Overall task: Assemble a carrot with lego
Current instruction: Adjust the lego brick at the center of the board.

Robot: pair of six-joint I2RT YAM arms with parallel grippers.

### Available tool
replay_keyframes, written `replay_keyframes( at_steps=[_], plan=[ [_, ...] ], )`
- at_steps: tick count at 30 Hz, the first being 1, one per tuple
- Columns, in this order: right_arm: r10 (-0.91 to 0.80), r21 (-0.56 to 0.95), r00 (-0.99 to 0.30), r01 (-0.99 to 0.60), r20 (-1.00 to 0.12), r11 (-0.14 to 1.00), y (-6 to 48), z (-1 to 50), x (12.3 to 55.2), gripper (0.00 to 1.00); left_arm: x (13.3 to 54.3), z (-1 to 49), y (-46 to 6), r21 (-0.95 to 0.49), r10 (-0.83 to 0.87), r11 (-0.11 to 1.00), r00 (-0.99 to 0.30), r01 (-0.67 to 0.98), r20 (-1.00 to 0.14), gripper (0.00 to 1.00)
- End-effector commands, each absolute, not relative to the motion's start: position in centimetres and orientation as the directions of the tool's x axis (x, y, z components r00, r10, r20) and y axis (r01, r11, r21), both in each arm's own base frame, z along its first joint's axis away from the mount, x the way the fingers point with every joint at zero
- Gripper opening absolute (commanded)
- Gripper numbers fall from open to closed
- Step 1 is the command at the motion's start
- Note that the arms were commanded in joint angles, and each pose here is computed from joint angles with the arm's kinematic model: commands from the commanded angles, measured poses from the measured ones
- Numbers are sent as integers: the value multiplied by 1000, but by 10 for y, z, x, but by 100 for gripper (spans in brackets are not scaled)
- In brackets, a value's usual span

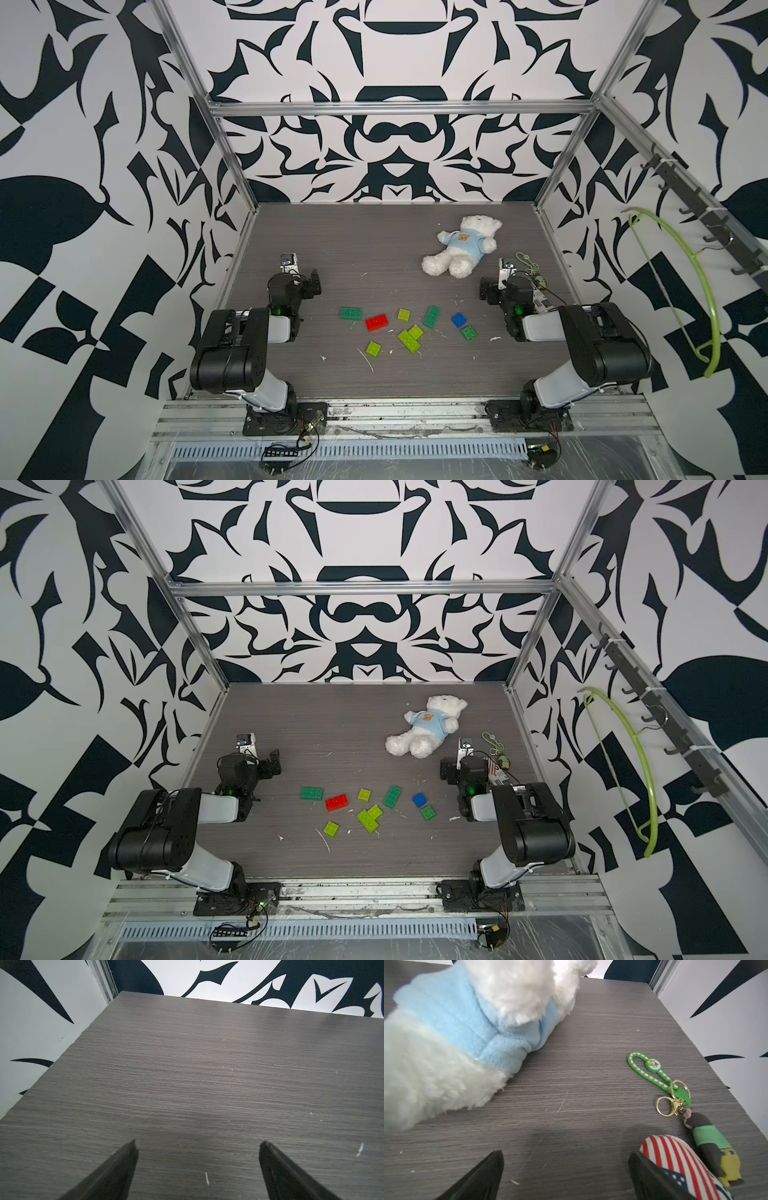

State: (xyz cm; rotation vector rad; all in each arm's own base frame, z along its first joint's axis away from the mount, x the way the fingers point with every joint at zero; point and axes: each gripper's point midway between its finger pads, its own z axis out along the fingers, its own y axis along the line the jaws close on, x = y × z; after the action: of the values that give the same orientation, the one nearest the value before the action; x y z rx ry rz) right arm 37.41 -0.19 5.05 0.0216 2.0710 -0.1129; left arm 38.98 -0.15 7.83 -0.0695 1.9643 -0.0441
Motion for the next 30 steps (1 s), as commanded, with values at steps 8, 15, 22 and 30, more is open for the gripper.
replay_keyframes(
  at_steps=[8,15,22,30],
  plan=[
    [-20,-52,-406,69,-914,996,-1,76,388,100,394,87,-2,-52,-58,998,-363,-25,-930,99],
    [-21,-53,-406,68,-914,996,0,76,388,100,394,87,-2,-52,-57,998,-363,-25,-930,99],
    [-23,-63,-402,86,-915,994,-4,76,387,100,396,94,0,-52,-61,998,-336,-37,-940,99],
    [142,24,-347,323,-927,946,-35,154,367,99,378,165,22,-256,-346,927,-360,-274,-867,99]
  ],
)
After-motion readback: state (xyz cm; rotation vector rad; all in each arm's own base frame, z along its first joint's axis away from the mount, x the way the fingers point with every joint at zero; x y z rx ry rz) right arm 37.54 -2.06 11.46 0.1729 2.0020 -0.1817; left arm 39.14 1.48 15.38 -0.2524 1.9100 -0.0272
